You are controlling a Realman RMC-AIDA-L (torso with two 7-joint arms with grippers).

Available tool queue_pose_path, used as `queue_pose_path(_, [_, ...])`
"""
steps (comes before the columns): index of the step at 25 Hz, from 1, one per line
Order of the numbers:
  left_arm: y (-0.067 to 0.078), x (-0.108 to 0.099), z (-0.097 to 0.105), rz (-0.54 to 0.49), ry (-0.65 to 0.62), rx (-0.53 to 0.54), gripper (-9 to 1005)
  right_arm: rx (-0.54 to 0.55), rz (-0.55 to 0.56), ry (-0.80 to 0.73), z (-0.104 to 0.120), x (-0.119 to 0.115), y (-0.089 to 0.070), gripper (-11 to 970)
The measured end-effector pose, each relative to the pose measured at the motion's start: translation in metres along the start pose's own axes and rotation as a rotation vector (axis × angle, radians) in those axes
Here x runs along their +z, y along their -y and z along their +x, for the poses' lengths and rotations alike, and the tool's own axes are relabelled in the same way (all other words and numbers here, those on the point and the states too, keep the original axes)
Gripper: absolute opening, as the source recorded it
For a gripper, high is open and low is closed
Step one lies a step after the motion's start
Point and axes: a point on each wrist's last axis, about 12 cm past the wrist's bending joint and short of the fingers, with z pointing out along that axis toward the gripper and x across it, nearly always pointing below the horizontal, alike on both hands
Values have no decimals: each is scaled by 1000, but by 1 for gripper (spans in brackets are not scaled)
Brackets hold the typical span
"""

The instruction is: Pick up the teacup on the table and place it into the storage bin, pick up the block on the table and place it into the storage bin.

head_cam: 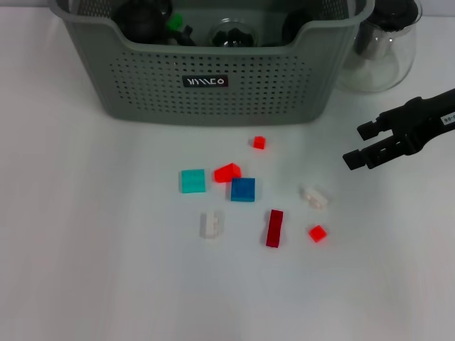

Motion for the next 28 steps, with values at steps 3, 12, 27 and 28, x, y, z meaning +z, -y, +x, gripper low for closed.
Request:
queue_pose_path(3, [-1, 8, 1, -27, -17, -4, 413, -5, 0, 0, -2, 0, 0, 914])
queue_pose_path(12, [3, 13, 3, -29, -29, 1, 437, -9, 2, -4, -4, -2, 0, 915])
queue_pose_path(27, [29, -64, 9, 144, 104, 85, 689, -12, 1, -5, -1, -2, 0, 914])
queue_pose_path(28, [38, -79, 13, 194, 128, 137, 688, -12, 2, -5, -1, -2, 1, 914])
